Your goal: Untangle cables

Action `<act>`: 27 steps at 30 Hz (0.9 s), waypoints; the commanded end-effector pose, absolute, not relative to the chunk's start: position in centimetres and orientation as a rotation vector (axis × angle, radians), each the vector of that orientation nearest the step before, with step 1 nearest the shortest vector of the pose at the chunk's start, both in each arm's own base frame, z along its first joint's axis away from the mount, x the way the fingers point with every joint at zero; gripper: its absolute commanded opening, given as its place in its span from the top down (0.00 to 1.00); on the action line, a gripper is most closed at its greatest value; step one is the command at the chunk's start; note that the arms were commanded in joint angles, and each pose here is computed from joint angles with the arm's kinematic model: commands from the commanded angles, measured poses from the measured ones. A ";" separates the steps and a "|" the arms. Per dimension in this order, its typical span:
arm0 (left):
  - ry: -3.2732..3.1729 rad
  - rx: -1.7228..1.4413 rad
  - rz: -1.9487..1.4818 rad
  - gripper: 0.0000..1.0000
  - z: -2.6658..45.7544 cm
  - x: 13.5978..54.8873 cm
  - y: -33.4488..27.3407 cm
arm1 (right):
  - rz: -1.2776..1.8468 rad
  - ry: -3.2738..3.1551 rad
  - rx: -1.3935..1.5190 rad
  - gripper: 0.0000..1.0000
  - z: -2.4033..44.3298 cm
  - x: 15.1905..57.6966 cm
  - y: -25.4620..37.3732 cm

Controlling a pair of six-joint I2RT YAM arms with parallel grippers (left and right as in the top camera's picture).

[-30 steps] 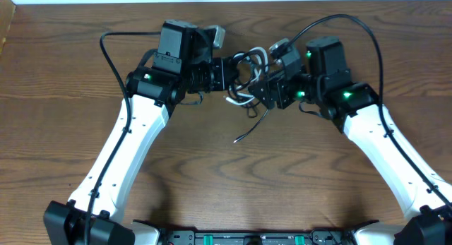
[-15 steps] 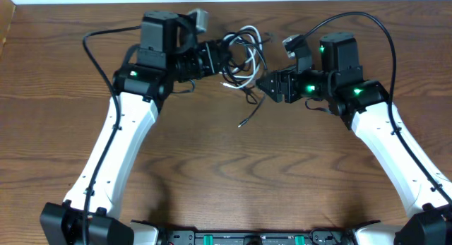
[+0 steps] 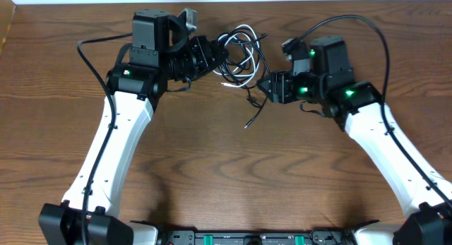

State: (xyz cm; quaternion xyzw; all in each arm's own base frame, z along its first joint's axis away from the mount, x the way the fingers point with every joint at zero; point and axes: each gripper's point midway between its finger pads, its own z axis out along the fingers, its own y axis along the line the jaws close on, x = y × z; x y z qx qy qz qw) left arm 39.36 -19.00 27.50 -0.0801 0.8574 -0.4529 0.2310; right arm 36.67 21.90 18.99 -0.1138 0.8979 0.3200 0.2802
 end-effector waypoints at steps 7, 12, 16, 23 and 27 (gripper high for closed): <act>2.349 -0.227 -1.357 0.93 28.8 38.6 -19.8 | 0.738 2.487 -0.245 0.65 15.9 37.6 20.8; 2.352 -0.197 -1.406 0.92 29.1 38.1 -20.2 | 0.699 2.505 -0.223 0.82 15.0 38.1 20.3; 2.359 -0.155 -1.399 0.92 28.9 37.8 -20.3 | 0.607 2.502 -0.163 0.99 14.8 39.1 18.5; 2.422 -0.080 -1.245 0.92 26.7 37.3 -19.2 | 0.453 2.542 0.099 0.99 13.7 40.6 12.1; 2.534 -0.237 -0.952 0.92 23.4 37.6 -16.1 | 0.356 2.568 0.300 0.99 12.9 40.7 7.0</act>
